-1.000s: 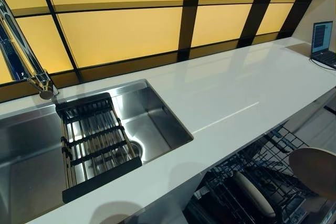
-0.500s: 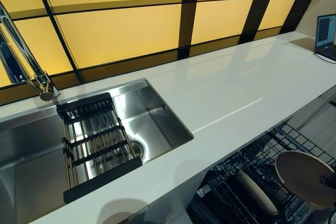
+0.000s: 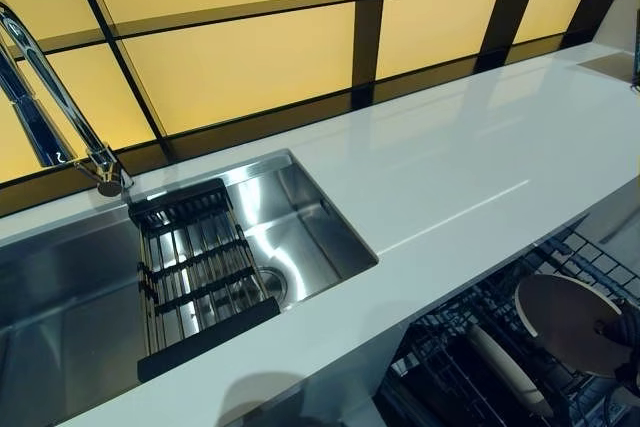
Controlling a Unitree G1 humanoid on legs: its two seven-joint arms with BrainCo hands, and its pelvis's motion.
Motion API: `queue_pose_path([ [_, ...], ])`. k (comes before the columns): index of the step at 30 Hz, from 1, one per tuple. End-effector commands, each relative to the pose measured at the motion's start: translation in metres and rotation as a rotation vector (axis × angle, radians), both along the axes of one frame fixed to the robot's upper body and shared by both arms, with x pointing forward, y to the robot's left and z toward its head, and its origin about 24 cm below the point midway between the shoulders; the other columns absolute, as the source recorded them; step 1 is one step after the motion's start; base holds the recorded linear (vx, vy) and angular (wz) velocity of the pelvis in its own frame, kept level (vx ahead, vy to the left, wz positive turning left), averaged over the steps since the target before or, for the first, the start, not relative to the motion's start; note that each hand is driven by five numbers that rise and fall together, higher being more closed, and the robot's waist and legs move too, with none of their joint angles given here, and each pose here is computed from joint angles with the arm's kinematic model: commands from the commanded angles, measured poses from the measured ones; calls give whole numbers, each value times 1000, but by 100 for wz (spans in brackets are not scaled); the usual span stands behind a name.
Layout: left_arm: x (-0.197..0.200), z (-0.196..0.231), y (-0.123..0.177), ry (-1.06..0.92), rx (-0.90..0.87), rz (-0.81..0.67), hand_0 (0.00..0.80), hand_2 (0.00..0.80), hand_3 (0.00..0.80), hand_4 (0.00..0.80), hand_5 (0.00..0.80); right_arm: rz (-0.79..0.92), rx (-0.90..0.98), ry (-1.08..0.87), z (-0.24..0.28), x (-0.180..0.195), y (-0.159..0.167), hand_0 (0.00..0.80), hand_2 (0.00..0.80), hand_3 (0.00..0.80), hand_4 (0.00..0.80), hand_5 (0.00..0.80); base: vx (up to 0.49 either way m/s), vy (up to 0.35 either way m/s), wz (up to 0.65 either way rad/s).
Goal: Take plates into dishwasher
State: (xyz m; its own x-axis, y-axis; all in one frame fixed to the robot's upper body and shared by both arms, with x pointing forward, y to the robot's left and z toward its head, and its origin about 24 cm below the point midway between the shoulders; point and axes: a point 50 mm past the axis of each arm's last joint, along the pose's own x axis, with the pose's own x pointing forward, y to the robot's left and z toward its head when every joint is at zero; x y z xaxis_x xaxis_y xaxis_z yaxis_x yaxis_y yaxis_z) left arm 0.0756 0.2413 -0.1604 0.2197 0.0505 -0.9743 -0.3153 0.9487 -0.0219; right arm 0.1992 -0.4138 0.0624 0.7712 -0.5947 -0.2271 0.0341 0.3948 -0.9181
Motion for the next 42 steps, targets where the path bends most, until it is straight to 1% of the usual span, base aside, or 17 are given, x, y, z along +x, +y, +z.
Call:
queue_pose_path([
  [1,1,4,13,-5,43,-47,0,0,0,0,0,-30,-2,-106,14,20,-1,800,800,800,800,800,0,0,0],
  [16,19,5,2,-75,-7,-50,0,0,0,0,0,-75,19,-52,6,37,-2,800,800,800,800,800,-34,32,2],
  [34,28,4,-11,-98,-47,-63,0,0,0,0,0,-150,75,58,-21,30,-8,800,800,800,800,800,-5,10,1],
  [40,30,5,-11,-100,-48,-61,0,0,0,0,0,-159,95,81,-27,27,-6,800,800,800,800,800,3,11,4],
  [41,29,5,-10,-100,-48,-59,0,0,0,0,0,-166,104,77,-28,26,-7,762,762,762,762,762,12,1,8],
  [42,29,5,-10,-100,-46,-59,0,0,0,0,0,-170,105,71,-28,26,-7,467,467,467,467,467,11,-1,6],
])
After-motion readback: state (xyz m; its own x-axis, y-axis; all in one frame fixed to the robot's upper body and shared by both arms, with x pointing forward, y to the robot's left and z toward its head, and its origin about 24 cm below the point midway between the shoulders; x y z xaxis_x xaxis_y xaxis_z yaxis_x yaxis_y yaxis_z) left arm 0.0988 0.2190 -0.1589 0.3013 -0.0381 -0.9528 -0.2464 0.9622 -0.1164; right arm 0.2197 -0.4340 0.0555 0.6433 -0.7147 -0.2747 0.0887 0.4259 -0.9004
